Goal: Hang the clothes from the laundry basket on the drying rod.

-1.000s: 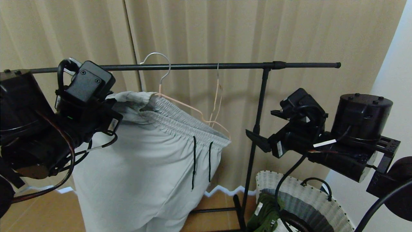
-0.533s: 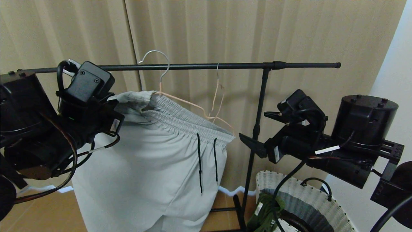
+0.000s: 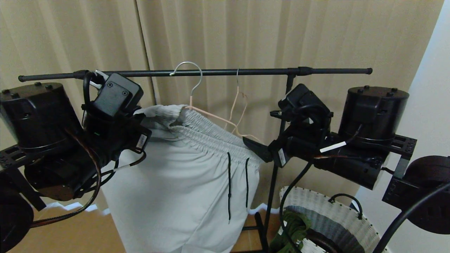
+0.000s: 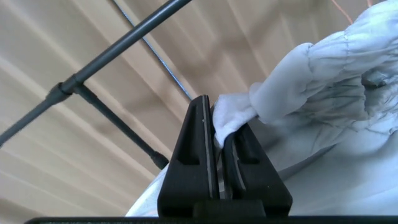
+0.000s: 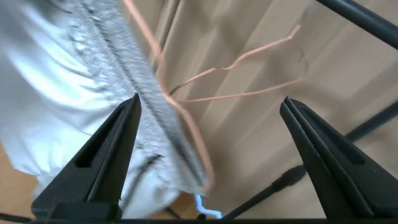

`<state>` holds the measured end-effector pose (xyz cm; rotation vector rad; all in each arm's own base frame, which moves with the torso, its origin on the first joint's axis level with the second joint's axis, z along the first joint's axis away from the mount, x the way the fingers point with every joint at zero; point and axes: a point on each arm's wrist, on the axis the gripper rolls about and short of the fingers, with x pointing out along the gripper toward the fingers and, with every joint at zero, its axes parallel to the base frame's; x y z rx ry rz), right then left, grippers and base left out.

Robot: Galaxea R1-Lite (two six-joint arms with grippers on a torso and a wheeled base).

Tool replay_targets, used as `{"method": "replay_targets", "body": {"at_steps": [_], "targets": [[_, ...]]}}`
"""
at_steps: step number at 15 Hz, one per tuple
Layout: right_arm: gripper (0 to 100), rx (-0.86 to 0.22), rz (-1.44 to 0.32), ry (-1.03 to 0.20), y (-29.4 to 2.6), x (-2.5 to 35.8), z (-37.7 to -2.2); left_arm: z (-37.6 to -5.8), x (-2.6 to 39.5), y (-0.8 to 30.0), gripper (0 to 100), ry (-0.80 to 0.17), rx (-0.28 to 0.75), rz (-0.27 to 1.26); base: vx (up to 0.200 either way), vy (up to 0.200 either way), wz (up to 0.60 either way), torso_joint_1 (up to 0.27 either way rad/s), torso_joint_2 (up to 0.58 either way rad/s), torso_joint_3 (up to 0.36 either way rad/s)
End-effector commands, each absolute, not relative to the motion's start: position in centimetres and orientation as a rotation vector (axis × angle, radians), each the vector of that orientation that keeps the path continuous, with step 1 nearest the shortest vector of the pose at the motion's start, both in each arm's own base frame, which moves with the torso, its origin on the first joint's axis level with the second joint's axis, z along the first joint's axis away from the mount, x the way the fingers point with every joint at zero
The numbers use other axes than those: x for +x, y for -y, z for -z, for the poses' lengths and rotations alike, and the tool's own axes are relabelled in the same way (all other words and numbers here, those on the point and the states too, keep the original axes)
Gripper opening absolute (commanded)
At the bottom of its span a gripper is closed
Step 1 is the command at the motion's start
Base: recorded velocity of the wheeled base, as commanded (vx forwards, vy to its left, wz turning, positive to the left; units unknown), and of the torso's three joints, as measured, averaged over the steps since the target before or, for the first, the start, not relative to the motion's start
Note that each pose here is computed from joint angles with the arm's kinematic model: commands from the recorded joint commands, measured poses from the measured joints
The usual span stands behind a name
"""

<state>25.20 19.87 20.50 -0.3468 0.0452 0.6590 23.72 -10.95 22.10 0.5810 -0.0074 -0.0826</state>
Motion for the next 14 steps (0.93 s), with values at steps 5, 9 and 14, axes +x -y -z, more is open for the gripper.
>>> {"method": "replay_targets", "body": {"at_steps": [5, 9, 14], "targets": [[100, -0.358, -0.64, -0.092, -18.6, 23.7, -19.3, -22.1, 23.9, 10.6, 0, 0.001, 0.528, 0.064, 0.0, 0.0, 0.0, 0.0, 0.0, 0.0], [100, -0.345, -0.579, -0.079, -17.5, 24.8, -20.0, -21.9, 23.8, 10.6, 0, -0.009, 0.49, 0.053, 0.0, 0.0, 0.0, 0.0, 0.0, 0.0], [100, -0.319, -0.561, -0.047, -15.1, 26.2, -21.1, -21.6, 23.5, 10.6, 0, 0.005, 0.513, 0.146, 0.0, 0.0, 0.0, 0.0, 0.0, 0.0]]}}
